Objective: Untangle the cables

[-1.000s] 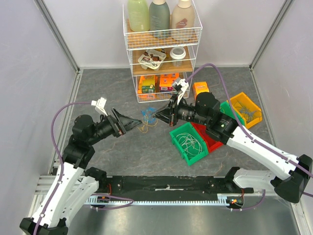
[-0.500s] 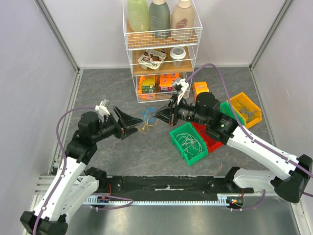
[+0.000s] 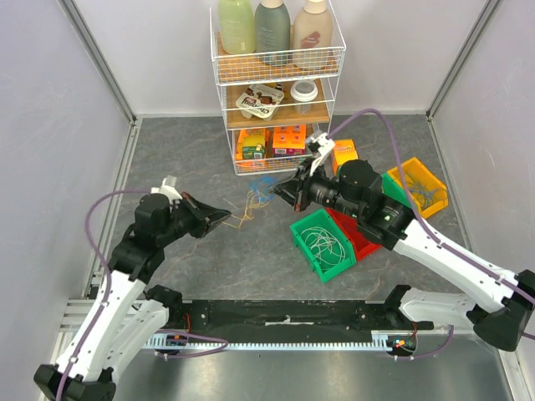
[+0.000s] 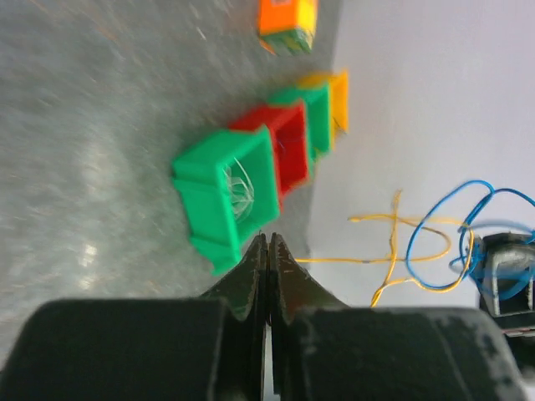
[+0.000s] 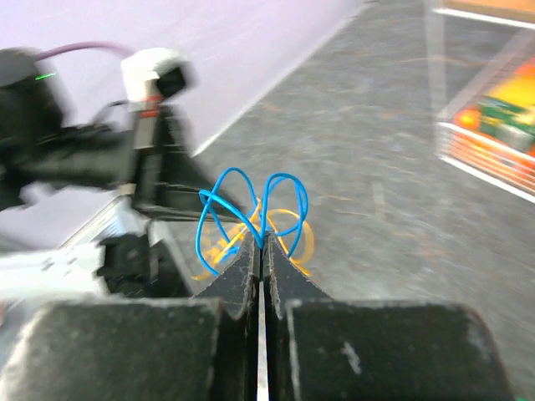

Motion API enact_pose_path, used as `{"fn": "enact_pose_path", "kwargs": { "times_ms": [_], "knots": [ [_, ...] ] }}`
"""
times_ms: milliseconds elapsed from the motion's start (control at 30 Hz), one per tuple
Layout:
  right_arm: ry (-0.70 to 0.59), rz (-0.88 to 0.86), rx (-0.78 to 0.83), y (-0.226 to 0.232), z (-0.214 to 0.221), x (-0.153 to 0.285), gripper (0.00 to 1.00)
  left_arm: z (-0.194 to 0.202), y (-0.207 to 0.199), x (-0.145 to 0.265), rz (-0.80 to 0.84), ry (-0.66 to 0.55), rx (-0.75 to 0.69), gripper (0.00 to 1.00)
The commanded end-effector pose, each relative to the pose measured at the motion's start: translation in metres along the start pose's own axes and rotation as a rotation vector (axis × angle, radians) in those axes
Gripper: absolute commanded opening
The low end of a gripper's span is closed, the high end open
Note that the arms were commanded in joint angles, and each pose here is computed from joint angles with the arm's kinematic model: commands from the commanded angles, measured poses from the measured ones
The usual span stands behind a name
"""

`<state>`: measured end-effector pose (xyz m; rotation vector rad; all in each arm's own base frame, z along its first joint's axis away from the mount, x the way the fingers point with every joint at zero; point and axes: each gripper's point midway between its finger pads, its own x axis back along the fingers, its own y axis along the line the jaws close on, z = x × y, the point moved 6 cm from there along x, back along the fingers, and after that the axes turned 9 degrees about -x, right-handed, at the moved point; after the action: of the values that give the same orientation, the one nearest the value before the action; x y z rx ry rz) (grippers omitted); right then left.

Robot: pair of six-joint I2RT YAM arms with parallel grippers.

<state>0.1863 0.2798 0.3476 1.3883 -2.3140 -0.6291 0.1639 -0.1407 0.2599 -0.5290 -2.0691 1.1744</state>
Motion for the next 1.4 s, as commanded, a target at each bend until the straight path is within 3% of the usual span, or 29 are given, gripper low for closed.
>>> {"fn": "enact_pose_path", "kwargs": {
  "times_ms": [0,67,133,267,367,467,567,733,967,1067,1167,1300,1367],
  "knots": [
    [-0.216,0.535,-0.015,-0.052,-0.024,0.041,0.00,-0.039,0.009,0.054,-0.265,-0.405,-0.195,0.02],
    [-0.270,0.778,-0.007,-0.077,-0.026,0.062,0.00,-0.054,0.014,0.090,-0.382,-0.590,-0.252,0.02],
    [-0.288,0.881,0.009,-0.089,-0.027,0.071,0.00,-0.065,0.014,0.129,-0.484,-0.752,-0.323,0.01],
    [-0.213,0.862,0.028,-0.101,-0.017,0.054,0.00,-0.077,0.002,0.193,-0.566,-0.998,-0.389,0.02],
    [-0.115,0.728,0.066,-0.103,-0.003,0.021,0.00,-0.080,-0.012,0.212,-0.541,-1.054,-0.446,0.02],
    [-0.058,0.817,0.067,-0.125,0.012,0.004,0.00,-0.084,-0.023,0.229,-0.543,-1.104,-0.454,0.02],
    [0.002,0.750,0.084,-0.131,0.026,-0.016,0.00,-0.085,-0.035,0.245,-0.521,-1.139,-0.480,0.02],
    [0.104,0.890,0.118,-0.166,0.051,-0.033,0.00,-0.088,-0.047,0.275,-0.543,-1.224,-0.512,0.02],
    [0.210,0.823,0.100,-0.180,0.081,-0.065,0.00,-0.091,-0.058,0.285,-0.522,-1.241,-0.559,0.02],
    [0.290,0.670,0.127,-0.157,0.093,-0.086,0.04,-0.092,-0.068,0.261,-0.436,-1.133,-0.622,0.02],
    [0.354,0.582,0.208,-0.129,0.100,-0.097,0.27,-0.088,-0.075,0.218,-0.323,-0.955,-0.653,0.02],
    [0.376,0.535,0.224,-0.109,0.089,-0.076,0.68,-0.077,-0.080,0.158,-0.196,-0.687,-0.691,0.02],
    [0.368,0.490,0.237,-0.095,0.077,-0.060,0.78,-0.071,-0.082,0.136,-0.143,-0.580,-0.724,0.02]
  ]
}}
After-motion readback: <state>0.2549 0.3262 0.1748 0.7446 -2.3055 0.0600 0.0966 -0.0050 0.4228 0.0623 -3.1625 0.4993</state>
